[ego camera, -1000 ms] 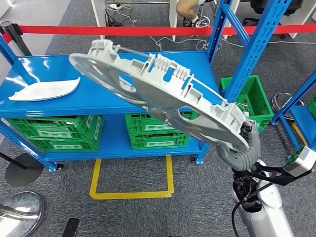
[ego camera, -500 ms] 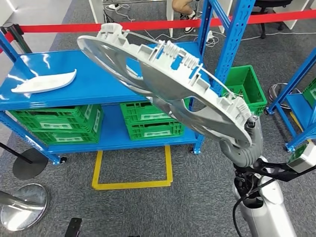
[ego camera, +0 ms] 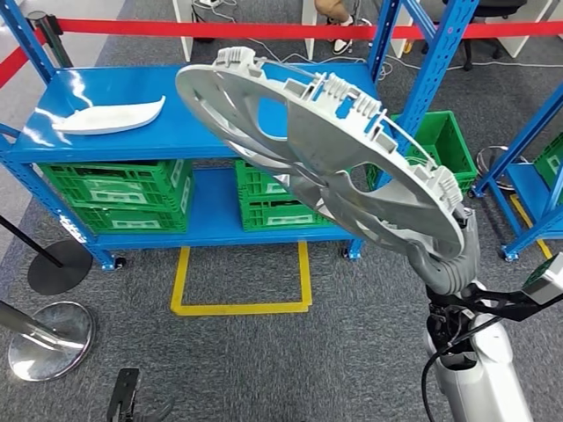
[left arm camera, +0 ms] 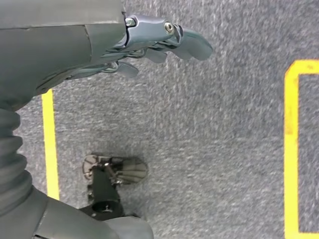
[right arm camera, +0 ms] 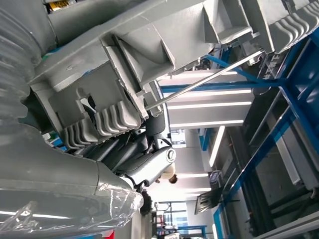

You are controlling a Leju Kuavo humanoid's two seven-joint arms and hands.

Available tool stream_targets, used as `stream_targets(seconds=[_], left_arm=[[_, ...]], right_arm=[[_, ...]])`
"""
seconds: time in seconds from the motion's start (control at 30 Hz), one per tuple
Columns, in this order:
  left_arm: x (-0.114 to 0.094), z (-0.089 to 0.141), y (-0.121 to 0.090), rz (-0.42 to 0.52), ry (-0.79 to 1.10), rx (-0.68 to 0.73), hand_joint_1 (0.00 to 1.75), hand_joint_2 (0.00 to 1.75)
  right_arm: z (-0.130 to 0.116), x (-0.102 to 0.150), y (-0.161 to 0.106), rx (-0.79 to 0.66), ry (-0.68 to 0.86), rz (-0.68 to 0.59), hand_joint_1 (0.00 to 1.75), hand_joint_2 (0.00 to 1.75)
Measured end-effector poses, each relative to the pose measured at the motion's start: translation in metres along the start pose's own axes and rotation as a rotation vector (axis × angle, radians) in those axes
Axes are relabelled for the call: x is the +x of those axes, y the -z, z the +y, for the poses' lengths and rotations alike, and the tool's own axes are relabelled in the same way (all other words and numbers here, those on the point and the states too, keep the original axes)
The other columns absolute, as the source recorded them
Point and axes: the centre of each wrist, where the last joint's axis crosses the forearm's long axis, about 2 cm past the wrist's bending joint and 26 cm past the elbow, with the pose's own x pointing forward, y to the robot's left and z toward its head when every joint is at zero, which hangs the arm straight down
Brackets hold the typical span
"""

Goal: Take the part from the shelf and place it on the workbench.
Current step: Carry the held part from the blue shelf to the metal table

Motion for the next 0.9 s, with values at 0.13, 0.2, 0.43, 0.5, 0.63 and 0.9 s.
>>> stream_targets(seconds=[0.13,0.2,0.43,0.5,0.63,0.9], left_arm=[[0.0,-0.002,0.0,-0.001,-0.003,-0.002,0.0,1.75],[0.001,-0.004,-0.001,-0.002,-0.009,-0.004,0.0,1.75],[-0.002,-0.006,-0.003,0.006,-0.031,0.009,0.0,1.75],[-0.004,-0.005,-0.004,0.01,-0.027,0.014,0.0,1.75],[-0.005,-0.005,-0.005,0.02,-0.022,0.019,0.0,1.75],[-0.006,-0.007,-0.006,0.021,-0.007,0.017,0.0,1.75]], right_arm=[[-0.001,-0.001,-0.001,-0.005,0.0,0.007,1.75,1.75],[-0.002,-0.001,0.0,-0.004,0.0,0.002,1.75,1.75],[-0.01,0.004,0.001,-0.022,0.01,-0.017,1.75,1.75],[-0.013,0.005,0.0,-0.022,-0.007,-0.013,1.75,1.75],[-0.016,0.007,-0.007,-0.021,-0.053,0.001,1.75,1.75],[-0.015,0.012,-0.025,-0.021,-0.094,0.007,1.75,1.75]])
